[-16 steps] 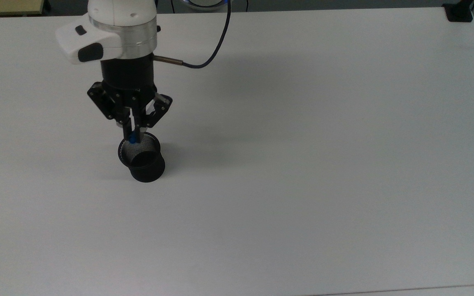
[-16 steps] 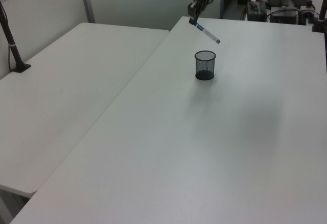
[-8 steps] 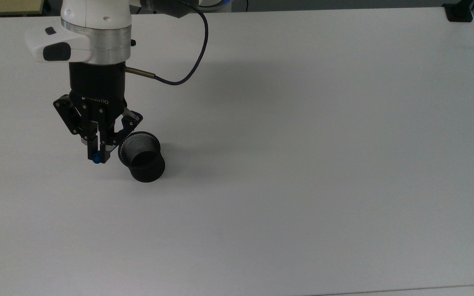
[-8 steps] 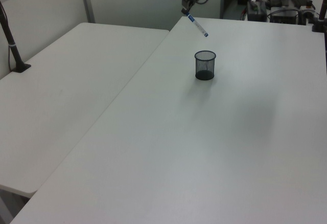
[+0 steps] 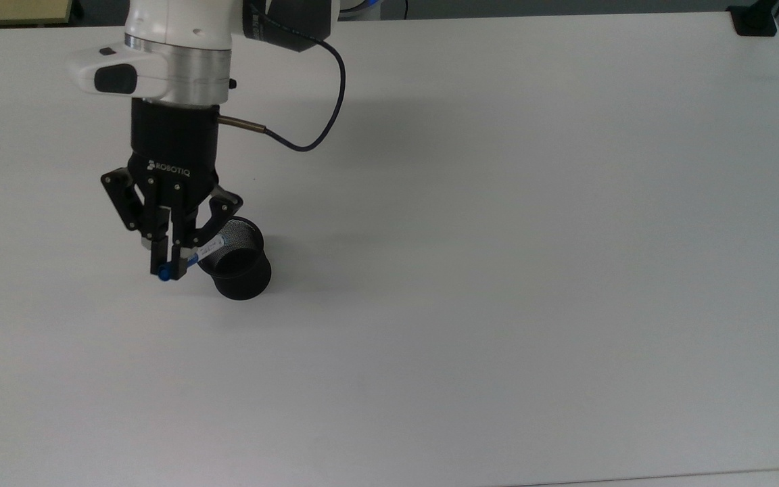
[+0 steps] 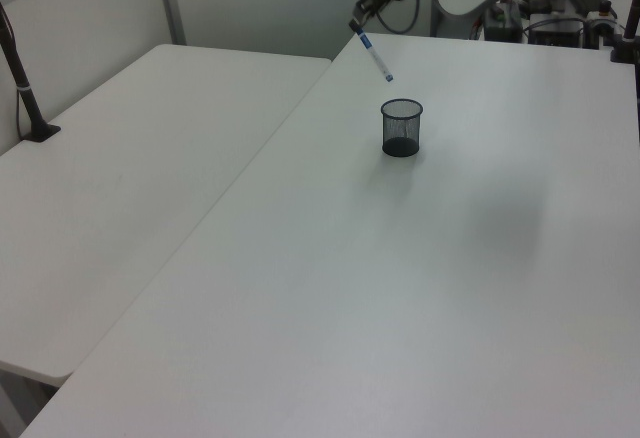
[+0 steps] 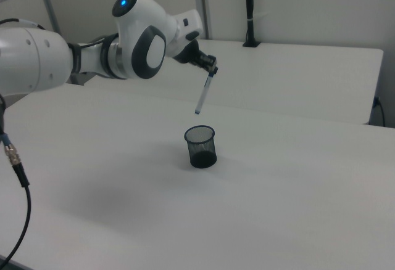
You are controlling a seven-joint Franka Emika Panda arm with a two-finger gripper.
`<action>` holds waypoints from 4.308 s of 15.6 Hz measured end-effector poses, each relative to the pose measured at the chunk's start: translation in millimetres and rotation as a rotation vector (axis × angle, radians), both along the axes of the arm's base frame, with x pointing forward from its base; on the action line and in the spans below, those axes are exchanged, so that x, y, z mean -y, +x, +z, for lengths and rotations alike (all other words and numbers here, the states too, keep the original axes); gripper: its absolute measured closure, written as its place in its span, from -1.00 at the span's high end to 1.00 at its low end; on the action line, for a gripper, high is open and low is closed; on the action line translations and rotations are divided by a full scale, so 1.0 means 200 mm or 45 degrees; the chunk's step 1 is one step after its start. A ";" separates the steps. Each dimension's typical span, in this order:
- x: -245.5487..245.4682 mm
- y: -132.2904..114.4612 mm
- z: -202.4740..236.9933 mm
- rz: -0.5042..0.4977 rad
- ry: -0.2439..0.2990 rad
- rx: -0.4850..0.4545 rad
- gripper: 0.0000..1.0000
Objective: Insert the marker
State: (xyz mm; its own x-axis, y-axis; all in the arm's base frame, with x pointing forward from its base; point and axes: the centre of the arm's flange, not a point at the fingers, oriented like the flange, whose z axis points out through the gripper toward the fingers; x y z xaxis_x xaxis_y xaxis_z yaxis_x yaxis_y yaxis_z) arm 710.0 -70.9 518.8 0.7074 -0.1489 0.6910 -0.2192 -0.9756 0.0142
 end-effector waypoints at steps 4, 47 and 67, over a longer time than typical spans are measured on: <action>-0.02 -0.12 -0.07 0.019 -0.029 -0.064 -0.66; -0.01 -0.12 -0.58 -0.018 -0.037 -0.130 0.57; -0.42 -0.64 0.11 0.079 0.138 -0.948 1.00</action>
